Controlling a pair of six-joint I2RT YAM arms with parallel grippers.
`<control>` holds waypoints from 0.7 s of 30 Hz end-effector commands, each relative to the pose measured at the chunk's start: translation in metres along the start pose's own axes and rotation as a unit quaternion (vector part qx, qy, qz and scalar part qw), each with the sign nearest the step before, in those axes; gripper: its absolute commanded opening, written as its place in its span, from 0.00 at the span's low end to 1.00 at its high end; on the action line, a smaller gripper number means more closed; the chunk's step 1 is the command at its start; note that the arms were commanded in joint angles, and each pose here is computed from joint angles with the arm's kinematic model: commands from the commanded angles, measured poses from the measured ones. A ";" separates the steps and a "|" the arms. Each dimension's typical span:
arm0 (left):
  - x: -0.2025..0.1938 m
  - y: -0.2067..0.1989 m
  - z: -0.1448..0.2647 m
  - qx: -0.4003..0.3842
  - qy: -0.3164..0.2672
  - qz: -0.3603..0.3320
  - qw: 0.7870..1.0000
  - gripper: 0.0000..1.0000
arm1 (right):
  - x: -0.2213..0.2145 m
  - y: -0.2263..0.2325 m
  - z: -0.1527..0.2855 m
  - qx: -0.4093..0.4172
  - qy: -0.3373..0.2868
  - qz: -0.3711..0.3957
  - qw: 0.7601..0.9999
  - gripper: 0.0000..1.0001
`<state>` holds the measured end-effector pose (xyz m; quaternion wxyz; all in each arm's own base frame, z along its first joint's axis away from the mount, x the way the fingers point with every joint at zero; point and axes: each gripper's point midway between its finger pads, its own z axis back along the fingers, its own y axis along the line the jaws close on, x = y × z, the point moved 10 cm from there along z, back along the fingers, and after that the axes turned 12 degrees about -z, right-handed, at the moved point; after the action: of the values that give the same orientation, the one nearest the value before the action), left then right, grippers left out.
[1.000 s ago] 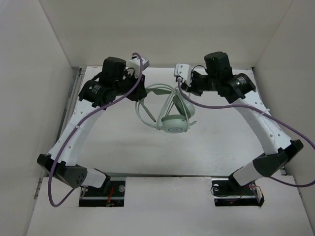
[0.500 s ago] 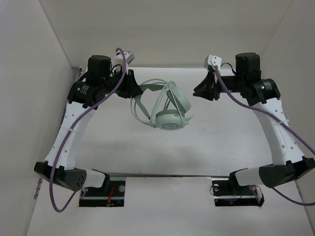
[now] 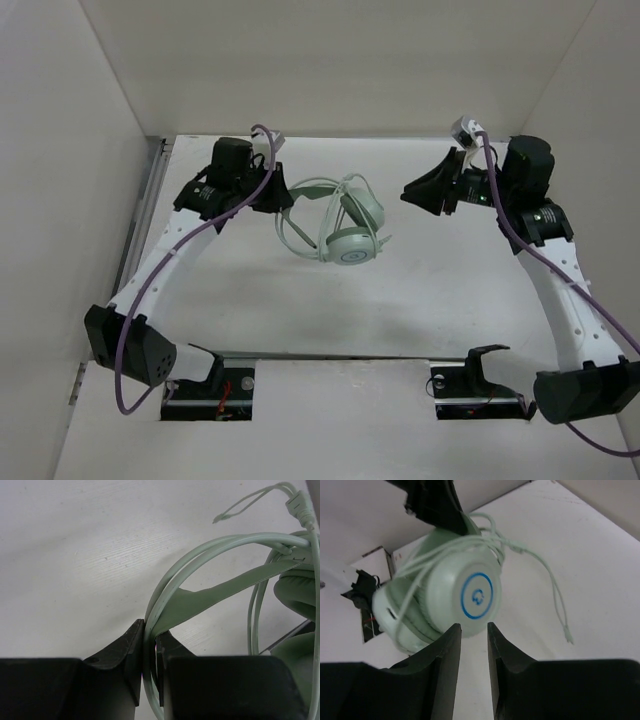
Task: Wrap the headphones
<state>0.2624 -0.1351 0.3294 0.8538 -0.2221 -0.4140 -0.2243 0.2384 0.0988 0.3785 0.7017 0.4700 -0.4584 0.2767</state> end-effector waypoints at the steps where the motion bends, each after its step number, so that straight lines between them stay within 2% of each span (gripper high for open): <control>1: 0.013 -0.006 -0.020 -0.009 -0.065 0.003 0.998 0.01 | 0.021 0.017 0.008 0.024 -0.061 0.017 0.998 0.34; 7: -0.002 -0.012 -0.050 -0.016 -0.061 0.006 0.998 0.01 | 0.009 0.007 0.013 -0.003 -0.058 0.009 0.998 0.35; 12: -0.018 -0.011 -0.070 -0.024 -0.041 0.048 0.998 0.01 | 0.005 -0.003 0.015 -0.021 -0.056 0.004 0.998 0.36; 21: -0.043 0.018 -0.125 0.022 0.010 0.101 0.995 0.01 | -0.004 -0.009 0.025 -0.043 -0.060 -0.007 0.997 0.36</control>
<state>0.3060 -0.1761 0.2197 0.8935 -0.2196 -0.3546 -0.1662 0.2388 0.0771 0.3692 0.7062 0.4678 -0.4847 0.2180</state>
